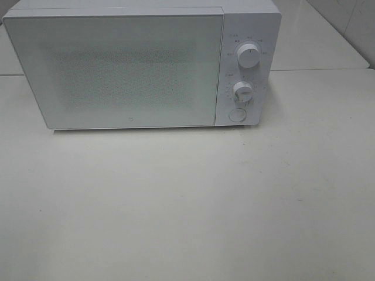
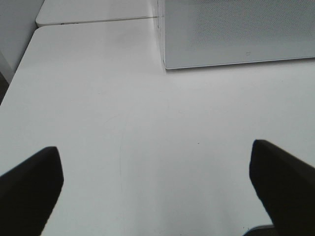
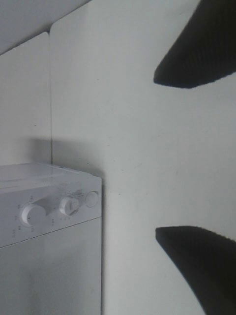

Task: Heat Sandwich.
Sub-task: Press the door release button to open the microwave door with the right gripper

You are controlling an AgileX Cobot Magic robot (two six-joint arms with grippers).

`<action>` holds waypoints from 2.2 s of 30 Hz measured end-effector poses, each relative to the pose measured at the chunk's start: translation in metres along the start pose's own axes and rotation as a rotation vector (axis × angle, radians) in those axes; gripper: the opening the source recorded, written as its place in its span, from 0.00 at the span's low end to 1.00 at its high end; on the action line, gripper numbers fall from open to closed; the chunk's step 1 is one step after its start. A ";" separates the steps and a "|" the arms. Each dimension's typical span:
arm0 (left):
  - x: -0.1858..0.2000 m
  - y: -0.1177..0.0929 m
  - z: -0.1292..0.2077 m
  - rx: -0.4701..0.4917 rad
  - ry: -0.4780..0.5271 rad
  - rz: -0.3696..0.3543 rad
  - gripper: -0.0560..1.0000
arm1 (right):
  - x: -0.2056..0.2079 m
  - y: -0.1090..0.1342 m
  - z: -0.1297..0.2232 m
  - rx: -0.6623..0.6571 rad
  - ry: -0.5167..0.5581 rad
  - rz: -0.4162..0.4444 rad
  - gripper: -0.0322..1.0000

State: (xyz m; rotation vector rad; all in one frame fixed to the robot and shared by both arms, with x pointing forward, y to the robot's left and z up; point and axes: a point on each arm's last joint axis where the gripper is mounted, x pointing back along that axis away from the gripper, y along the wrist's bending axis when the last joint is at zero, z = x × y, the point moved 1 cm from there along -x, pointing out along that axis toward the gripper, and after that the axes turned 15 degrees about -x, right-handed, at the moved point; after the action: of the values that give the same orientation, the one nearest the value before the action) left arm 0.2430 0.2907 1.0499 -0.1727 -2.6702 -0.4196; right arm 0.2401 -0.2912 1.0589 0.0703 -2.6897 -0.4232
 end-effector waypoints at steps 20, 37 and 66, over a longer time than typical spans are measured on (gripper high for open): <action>0.000 0.000 0.000 0.000 0.000 0.000 0.97 | -0.056 0.006 -0.038 -0.022 -0.044 0.006 0.76; 0.000 0.000 0.000 0.000 0.000 0.000 0.97 | -0.116 0.005 -0.058 -0.036 -0.003 0.040 0.76; 0.000 0.000 0.000 0.000 0.000 0.000 0.97 | -0.216 -0.003 -0.072 -0.037 -0.144 0.048 0.76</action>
State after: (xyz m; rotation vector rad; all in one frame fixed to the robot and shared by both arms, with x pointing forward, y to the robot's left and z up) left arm 0.2430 0.2907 1.0499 -0.1727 -2.6702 -0.4196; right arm 0.4670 -0.2907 1.0353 -0.0368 -2.8164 -0.4803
